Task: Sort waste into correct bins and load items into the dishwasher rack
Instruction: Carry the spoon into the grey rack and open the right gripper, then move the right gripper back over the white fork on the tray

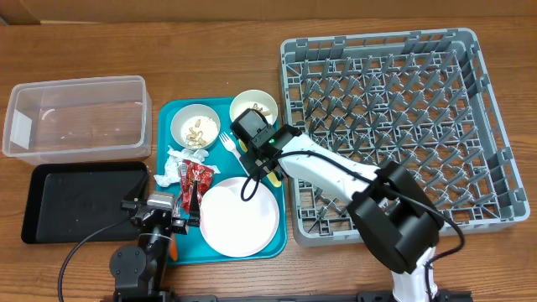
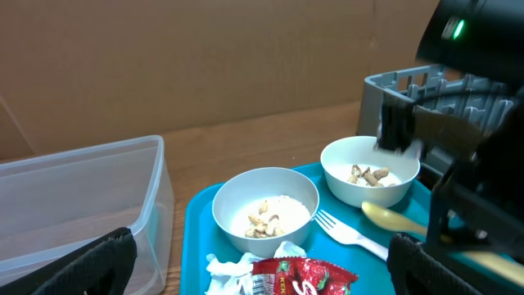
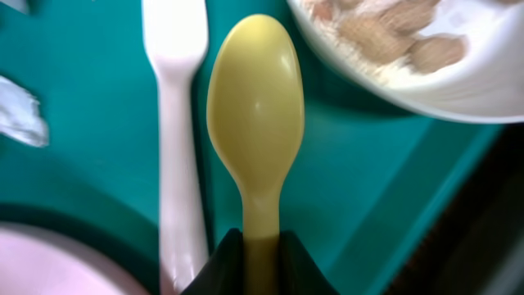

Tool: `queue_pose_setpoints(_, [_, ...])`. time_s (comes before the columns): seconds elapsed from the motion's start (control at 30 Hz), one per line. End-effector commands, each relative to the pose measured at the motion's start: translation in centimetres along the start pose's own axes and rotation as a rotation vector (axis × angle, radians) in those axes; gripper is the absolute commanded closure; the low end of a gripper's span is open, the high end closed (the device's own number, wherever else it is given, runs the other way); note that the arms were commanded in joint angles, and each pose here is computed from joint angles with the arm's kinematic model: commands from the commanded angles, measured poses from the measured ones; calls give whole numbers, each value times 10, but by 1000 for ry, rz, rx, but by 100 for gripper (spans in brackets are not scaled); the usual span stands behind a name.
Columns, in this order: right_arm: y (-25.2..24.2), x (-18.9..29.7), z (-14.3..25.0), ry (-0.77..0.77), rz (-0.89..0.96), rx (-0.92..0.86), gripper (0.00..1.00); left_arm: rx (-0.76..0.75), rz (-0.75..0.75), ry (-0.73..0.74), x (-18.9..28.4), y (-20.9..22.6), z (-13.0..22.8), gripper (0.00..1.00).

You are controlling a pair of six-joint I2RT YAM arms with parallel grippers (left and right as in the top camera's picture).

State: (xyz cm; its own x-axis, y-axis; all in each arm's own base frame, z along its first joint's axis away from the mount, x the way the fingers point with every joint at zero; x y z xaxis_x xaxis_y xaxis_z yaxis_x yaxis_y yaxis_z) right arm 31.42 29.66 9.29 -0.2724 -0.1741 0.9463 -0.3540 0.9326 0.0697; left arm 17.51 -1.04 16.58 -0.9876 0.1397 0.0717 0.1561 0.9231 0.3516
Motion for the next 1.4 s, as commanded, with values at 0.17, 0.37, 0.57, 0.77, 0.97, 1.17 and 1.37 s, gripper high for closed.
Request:
queue_pose_setpoints(0.17, [14,127,-38,-238,-171,-14,89,-14,12,-12,0,-2,0,0])
queue_pose_setpoints(0.37, [-6,164,-43,-309,-167,-98,89,-14,12,-12,0,-2,0,0])
queue_pose_setpoints(0.57, [-57,153,-44,-236,-83,-276,89,-14,12,-12,0,-2,0,0])
queue_pose_setpoints(0.77, [-89,122,-42,-126,-88,-397,88,-14,12,-12,0,-2,0,0])
queue_pose_setpoints(0.97, [-90,84,-37,-29,-71,-395,79,-14,12,-12,0,-2,0,0])
queue_pose_setpoints(1.17, [-94,95,-45,-82,-14,-389,56,-14,12,-12,0,-2,0,0])
queue_pose_setpoints(1.37, [-51,117,-44,-91,-185,-233,57,-14,12,-12,0,-2,0,0])
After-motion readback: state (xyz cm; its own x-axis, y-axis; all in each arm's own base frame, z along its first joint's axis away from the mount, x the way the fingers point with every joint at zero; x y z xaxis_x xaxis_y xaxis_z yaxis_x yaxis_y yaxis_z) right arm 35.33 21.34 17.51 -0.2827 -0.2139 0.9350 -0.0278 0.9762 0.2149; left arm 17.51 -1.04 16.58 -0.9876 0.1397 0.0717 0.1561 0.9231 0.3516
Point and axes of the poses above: each gripper's point midway between its finger pads, its own x axis back along the fingers, its own y axis along the line the jaws close on, z = x × y, the point moved 7 cm from there along x, back along the fingers, and after that the axes turned 15 degrees about -x, right-handed, at the moved point
